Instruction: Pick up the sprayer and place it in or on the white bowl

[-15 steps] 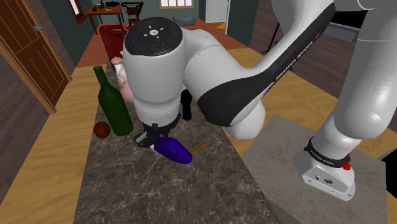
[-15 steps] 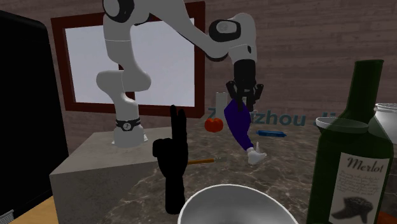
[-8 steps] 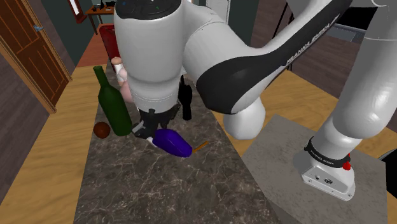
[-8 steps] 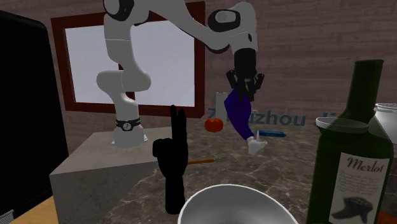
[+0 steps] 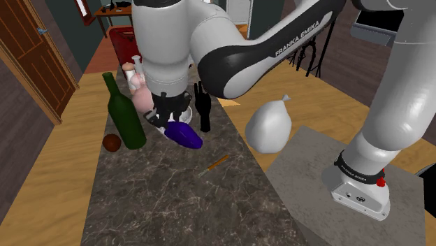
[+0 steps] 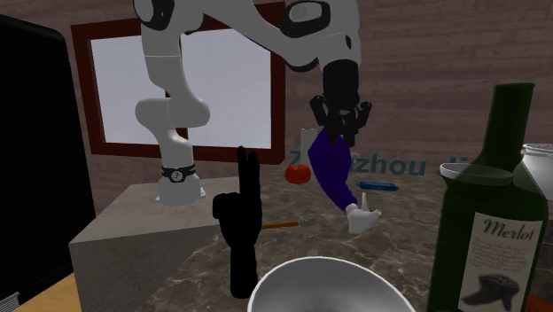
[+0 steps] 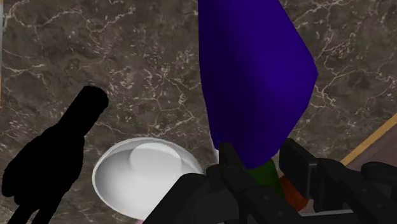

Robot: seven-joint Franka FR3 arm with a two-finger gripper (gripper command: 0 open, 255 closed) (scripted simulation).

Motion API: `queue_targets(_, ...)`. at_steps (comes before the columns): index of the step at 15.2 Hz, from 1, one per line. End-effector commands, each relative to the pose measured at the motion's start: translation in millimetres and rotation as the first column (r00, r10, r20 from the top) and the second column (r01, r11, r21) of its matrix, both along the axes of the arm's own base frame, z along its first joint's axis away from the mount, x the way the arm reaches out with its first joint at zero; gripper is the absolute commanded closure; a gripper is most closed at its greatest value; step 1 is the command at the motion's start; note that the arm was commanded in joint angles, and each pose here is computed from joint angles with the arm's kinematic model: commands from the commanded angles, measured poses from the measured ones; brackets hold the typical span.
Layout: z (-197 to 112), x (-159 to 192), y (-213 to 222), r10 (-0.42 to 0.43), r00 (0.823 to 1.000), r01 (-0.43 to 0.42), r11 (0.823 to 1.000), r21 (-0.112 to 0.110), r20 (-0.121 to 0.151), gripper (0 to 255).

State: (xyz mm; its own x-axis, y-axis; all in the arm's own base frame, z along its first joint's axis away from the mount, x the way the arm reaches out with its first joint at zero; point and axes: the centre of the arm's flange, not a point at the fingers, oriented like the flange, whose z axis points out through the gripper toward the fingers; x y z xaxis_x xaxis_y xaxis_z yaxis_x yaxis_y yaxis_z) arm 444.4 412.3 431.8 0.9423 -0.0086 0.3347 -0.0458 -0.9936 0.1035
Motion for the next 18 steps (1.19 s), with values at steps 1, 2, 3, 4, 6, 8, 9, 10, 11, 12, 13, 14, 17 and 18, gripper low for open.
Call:
queue_targets(1, -0.7, 22.2, -19.1, 0.002, 1.000, -0.002, 1.000, 0.000, 0.001, 255)
queue_targets(2, -1.6, 33.1, -26.4, 0.002, 1.000, -0.002, 1.000, 0.000, 0.001, 255)
queue_targets(3, -2.4, 44.1, -33.8, 0.002, 1.000, -0.002, 1.000, 0.000, 0.001, 255)
queue_targets(4, -3.2, 55.0, -41.2, 0.002, 1.000, -0.002, 1.000, 0.000, 0.001, 255)
queue_targets(6, -4.9, 76.8, -55.9, 0.002, 1.000, -0.002, 1.000, 0.000, 0.001, 255)
queue_targets(8, -6.5, 98.6, -70.7, 0.002, 1.000, -0.002, 1.000, 0.000, 0.001, 255)
queue_targets(9, -7.4, 109.6, -78.1, 0.002, 1.000, -0.002, 1.000, 0.000, 0.001, 255)
queue_targets(10, -8.2, 120.5, -85.4, 0.002, 1.000, -0.002, 1.000, 0.000, 0.001, 255)
queue_targets(11, -9.0, 131.4, -92.8, 0.002, 1.000, -0.002, 1.000, 0.000, 0.001, 255)
queue_targets(12, -9.9, 142.3, -100.2, 0.002, 1.000, -0.002, 1.000, 0.000, 0.001, 255)
queue_targets(13, -10.7, 153.2, -107.6, 0.002, 1.000, -0.002, 1.000, 0.000, 0.001, 255)
queue_targets(14, -11.5, 164.2, -114.9, 0.002, 1.000, -0.002, 1.000, 0.000, 0.001, 255)
queue_targets(17, -22.5, 170.1, -119.0, 0.002, 1.000, -0.002, 1.000, 0.000, 0.001, 255)
queue_targets(18, -27.8, 170.1, -119.0, 0.002, 1.000, -0.002, 1.000, 0.000, 0.001, 255)
